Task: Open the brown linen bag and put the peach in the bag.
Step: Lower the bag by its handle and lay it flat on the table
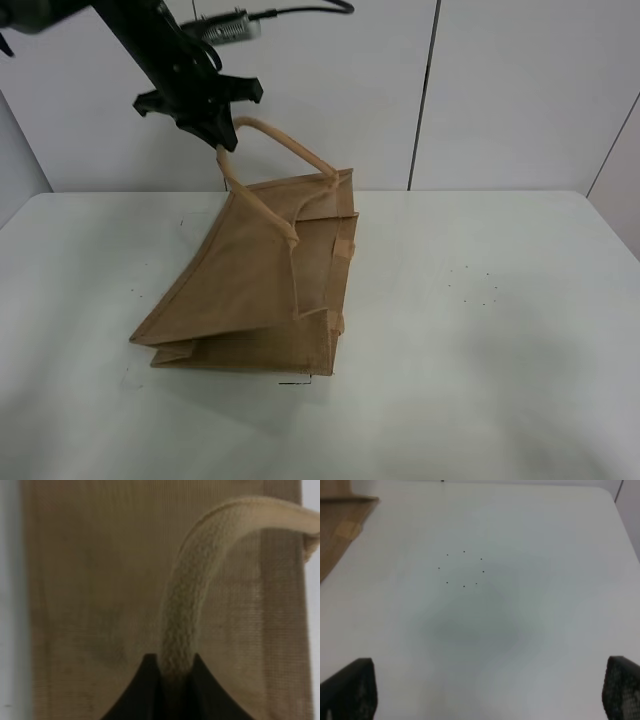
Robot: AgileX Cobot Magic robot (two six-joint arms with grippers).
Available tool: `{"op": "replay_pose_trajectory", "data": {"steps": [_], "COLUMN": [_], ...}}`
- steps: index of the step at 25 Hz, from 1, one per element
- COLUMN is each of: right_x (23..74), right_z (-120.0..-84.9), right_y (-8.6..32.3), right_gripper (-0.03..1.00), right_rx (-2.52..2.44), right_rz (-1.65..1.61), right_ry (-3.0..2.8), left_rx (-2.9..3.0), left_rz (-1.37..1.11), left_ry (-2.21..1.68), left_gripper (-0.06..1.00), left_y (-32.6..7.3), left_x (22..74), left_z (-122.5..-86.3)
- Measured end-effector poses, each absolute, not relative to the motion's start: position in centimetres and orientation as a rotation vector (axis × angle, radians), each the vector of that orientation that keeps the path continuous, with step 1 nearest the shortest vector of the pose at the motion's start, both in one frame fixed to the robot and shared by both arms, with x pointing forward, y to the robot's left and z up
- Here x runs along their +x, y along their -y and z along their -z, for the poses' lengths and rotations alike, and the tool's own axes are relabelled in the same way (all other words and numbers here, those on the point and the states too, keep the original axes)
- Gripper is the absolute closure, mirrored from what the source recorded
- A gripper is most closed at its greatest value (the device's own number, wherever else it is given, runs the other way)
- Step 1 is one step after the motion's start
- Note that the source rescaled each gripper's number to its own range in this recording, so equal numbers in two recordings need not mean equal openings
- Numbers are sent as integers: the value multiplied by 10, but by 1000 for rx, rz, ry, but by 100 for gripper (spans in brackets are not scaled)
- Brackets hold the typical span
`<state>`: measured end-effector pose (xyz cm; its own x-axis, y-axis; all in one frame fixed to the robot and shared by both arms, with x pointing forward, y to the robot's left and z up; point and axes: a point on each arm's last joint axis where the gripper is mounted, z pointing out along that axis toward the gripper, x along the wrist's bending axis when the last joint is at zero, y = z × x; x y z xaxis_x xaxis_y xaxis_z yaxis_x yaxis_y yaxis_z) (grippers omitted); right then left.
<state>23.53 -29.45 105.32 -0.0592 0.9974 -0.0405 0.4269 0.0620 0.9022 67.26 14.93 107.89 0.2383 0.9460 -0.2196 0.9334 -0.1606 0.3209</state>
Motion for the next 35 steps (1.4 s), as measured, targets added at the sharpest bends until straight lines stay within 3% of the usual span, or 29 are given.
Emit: {"op": "replay_pose_trajectory", "data": {"steps": [9, 11, 13, 15, 18, 28, 35], "right_x": [235, 235, 235, 235, 235, 235, 235], "right_z": [-1053, -1053, -1053, -1053, -1053, -1053, -1053], "right_y": [294, 294, 294, 294, 294, 294, 294], "right_gripper": [-3, -3, -3, -3, -3, -3, -3], "right_rx": [1461, 1461, 1461, 1461, 1461, 1461, 1461], "right_rz": [-963, -963, -963, -963, -963, -963, -964], "right_ry": [-1591, -1591, -1591, -1591, -1591, -1591, -1591], "left_rx": [2244, 2251, 2253, 2253, 2253, 2324, 2197], "left_rz": [133, 139, 137, 136, 136, -144, -178], "left_ry": [-1807, -1808, -1803, -1802, -1802, -1857, -2026], "left_gripper": [91, 74, 41, 15, -1, -5, -5], "left_y": [-139, -139, -139, -139, -139, -165, -232], "left_x": [697, 698, 697, 697, 697, 701, 716], "left_z": [-989, -985, -985, -986, -986, -1002, -1002]}}
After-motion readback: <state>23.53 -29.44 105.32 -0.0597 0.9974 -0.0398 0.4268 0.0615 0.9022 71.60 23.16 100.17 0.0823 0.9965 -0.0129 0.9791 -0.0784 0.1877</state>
